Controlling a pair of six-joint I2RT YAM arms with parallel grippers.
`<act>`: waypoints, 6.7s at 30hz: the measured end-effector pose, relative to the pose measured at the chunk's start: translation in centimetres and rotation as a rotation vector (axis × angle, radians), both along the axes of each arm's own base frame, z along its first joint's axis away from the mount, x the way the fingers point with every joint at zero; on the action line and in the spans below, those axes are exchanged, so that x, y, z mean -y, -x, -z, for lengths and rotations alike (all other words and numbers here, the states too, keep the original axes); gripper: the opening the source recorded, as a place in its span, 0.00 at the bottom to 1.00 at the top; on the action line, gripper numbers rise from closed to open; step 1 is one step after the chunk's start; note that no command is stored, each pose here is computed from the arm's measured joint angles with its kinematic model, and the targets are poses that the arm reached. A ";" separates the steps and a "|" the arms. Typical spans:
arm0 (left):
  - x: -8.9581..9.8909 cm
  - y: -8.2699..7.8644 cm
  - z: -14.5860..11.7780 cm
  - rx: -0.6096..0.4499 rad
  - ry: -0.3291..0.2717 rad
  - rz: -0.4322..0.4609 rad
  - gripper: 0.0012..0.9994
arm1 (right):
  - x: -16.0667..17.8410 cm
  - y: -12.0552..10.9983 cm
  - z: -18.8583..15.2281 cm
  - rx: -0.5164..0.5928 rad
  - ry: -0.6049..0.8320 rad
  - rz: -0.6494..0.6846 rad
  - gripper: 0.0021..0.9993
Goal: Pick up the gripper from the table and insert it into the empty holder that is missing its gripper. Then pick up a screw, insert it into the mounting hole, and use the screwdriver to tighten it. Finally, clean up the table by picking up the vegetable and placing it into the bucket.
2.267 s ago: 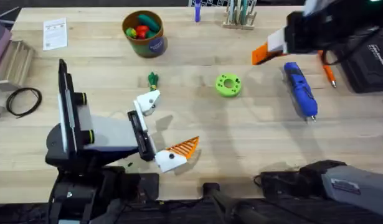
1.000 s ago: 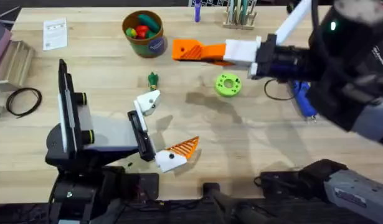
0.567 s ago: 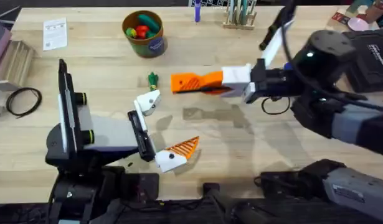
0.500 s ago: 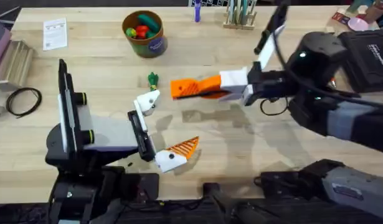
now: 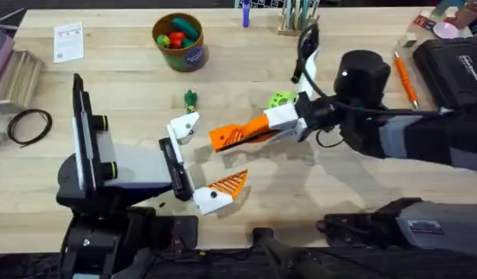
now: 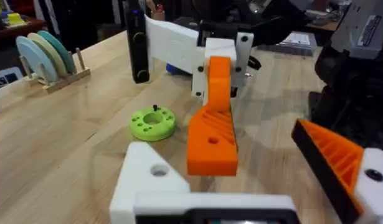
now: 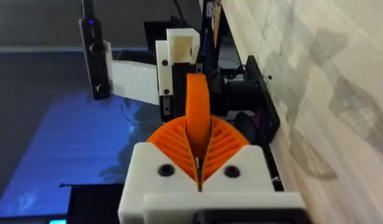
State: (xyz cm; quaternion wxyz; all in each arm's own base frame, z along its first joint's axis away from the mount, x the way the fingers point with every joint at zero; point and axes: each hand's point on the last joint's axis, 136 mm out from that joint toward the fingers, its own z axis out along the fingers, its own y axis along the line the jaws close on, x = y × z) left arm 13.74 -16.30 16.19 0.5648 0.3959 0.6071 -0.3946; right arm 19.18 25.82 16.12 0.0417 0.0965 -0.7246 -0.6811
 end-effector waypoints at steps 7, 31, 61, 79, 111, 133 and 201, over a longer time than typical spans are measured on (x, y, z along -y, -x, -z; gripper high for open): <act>0.0 0.0 0.0 0.000 0.000 0.000 0.99 | -1.0 -0.2 -1.2 0.047 -0.028 -0.051 0.01; 0.0 0.0 0.0 0.000 0.000 0.000 0.99 | -1.8 -0.7 -0.8 -0.020 -0.024 -0.058 0.01; -0.1 -0.1 0.0 0.001 0.000 -0.005 0.99 | -3.1 -0.8 -0.4 0.032 -0.037 -0.053 0.01; -0.1 -0.2 0.0 0.003 -0.002 -0.012 0.99 | -3.5 -1.2 -1.0 0.082 -0.057 -0.028 0.01; -0.6 -1.0 0.0 0.012 -0.008 -0.063 0.99 | -4.6 -1.9 -0.9 0.096 -0.053 0.019 0.01; -0.5 -1.0 0.0 0.021 -0.010 -0.061 0.99 | -6.7 -2.8 -1.3 0.069 -0.050 0.007 0.01; -0.1 -0.1 0.0 0.014 -0.005 -0.007 0.99 | 5.5 -8.8 -2.6 0.180 0.517 0.459 0.83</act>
